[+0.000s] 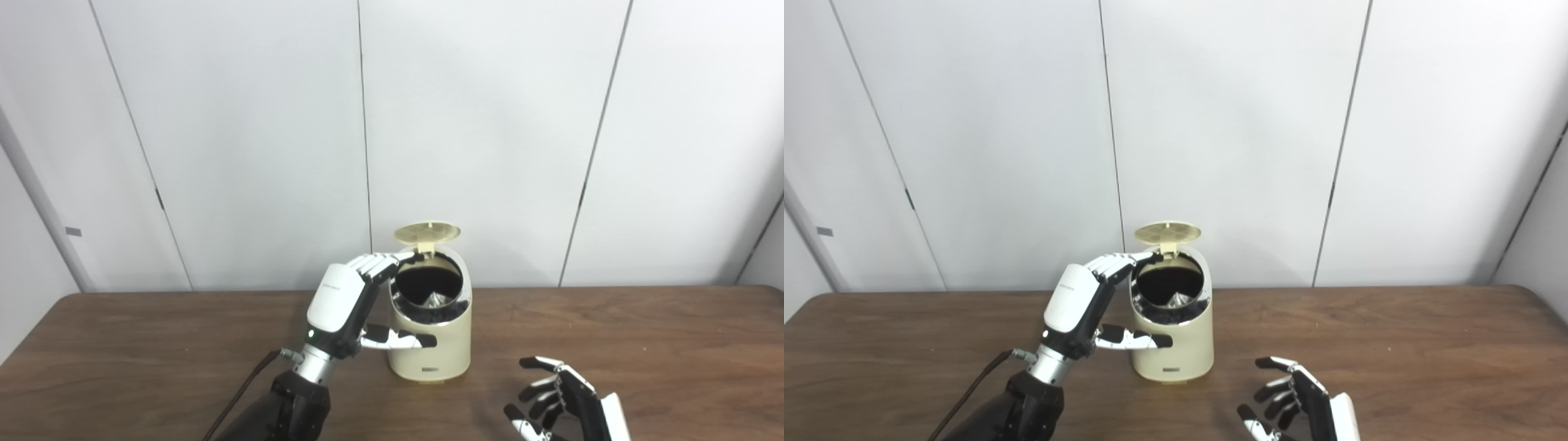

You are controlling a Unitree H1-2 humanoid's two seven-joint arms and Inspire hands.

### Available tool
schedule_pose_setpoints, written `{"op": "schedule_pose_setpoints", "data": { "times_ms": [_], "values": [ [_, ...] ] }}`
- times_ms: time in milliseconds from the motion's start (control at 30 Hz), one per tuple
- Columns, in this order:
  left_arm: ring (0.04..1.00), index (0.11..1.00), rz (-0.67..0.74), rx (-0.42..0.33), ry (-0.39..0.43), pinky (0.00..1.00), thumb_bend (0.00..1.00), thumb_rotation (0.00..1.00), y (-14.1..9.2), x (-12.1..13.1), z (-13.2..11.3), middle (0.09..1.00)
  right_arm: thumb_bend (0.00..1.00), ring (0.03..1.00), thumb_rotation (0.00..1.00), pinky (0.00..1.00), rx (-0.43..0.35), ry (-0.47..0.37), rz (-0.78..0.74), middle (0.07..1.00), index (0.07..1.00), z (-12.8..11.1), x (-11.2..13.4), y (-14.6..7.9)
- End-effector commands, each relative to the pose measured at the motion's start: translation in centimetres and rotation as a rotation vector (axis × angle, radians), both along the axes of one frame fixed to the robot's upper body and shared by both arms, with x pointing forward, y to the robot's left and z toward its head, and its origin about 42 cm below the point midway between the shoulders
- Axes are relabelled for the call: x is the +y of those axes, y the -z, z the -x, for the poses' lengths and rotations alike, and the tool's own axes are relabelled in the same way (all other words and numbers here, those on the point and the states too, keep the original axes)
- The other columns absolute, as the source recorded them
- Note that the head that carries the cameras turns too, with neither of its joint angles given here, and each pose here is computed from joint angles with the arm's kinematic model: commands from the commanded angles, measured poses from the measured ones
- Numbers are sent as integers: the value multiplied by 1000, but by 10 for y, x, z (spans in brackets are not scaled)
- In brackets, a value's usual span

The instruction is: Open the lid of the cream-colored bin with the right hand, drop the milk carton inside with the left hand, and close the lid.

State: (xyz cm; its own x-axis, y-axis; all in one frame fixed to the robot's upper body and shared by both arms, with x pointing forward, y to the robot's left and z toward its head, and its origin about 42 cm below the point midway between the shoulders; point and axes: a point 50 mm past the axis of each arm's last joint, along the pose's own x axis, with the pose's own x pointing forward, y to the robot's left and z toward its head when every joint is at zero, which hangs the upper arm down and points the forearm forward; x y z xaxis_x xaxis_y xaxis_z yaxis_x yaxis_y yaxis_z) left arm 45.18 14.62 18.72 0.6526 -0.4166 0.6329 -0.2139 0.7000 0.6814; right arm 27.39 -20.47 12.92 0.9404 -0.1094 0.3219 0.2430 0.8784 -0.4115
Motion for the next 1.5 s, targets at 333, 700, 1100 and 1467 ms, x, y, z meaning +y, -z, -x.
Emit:
{"op": "schedule_pose_setpoints", "data": {
  "times_ms": [333, 700, 1100, 1467],
  "values": [
    [607, 658, 293, -150, 74, 522, 728, 610, -49, 16, 41, 623, 307, 403, 0, 267, 55, -8, -20, 503, 660, 10, 1, 18],
    [501, 593, 701, -48, 149, 489, 340, 898, -66, 60, 108, 546, 298, 393, 1, 266, 47, 4, -26, 516, 662, 4, -8, 18],
    [570, 646, 786, 310, 85, 528, 269, 574, 20, 108, 159, 594, 320, 682, 476, 544, -276, 31, 107, 730, 716, -9, -11, -59],
    [735, 761, 768, 421, 129, 676, 254, 690, 43, 99, 171, 756, 577, 865, 899, 781, -507, -149, 290, 895, 890, -18, -10, -177]
  ]
}}
